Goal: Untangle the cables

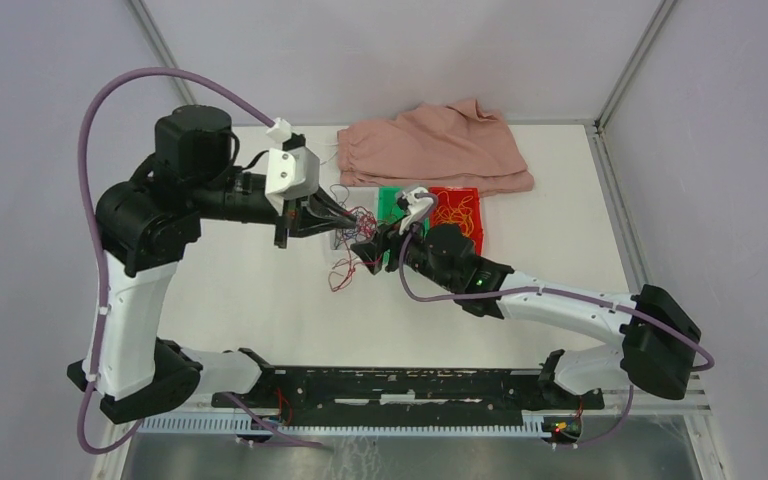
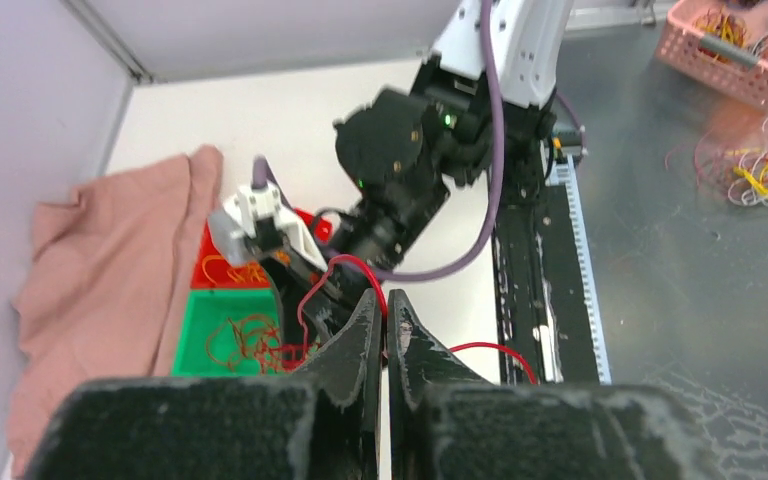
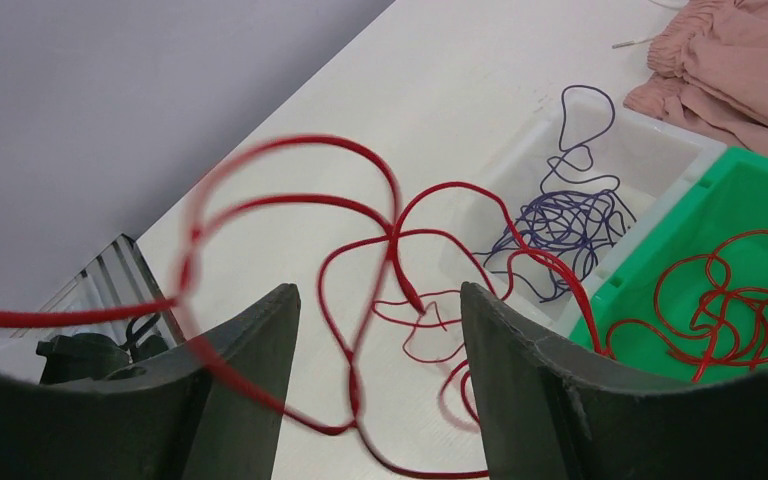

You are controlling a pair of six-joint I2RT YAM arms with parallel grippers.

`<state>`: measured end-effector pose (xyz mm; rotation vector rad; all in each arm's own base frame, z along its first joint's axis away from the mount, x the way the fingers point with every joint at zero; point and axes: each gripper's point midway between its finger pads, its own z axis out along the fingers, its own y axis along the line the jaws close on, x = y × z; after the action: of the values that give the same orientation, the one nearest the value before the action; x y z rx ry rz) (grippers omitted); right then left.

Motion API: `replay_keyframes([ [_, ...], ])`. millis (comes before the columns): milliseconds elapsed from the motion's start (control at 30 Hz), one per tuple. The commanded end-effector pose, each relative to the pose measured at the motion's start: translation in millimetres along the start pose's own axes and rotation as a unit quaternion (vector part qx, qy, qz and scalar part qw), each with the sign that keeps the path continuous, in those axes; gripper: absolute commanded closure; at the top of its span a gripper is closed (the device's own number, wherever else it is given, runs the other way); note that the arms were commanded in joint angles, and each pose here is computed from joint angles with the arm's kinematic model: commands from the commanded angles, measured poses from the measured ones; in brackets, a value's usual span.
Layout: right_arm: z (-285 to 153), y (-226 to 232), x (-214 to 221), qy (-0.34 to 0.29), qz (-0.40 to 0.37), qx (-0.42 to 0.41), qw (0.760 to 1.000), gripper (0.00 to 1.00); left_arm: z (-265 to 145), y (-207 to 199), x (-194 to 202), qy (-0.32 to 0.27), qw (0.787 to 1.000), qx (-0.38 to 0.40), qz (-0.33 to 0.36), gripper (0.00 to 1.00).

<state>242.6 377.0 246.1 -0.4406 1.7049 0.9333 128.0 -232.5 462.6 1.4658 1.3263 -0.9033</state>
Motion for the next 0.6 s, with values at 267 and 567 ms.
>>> replay_keyframes([
  [267,4,7,0,-0.017,0.023,0.004,1.0,0.36,-36,1,-109,-0.161,0.979,-0.058,0.109,0.97],
  [567,-22,-19,50,0.012,0.078,0.038,0.996,0.38,-83,16,-173,-0.24,0.925,-0.181,0.234,0.97],
])
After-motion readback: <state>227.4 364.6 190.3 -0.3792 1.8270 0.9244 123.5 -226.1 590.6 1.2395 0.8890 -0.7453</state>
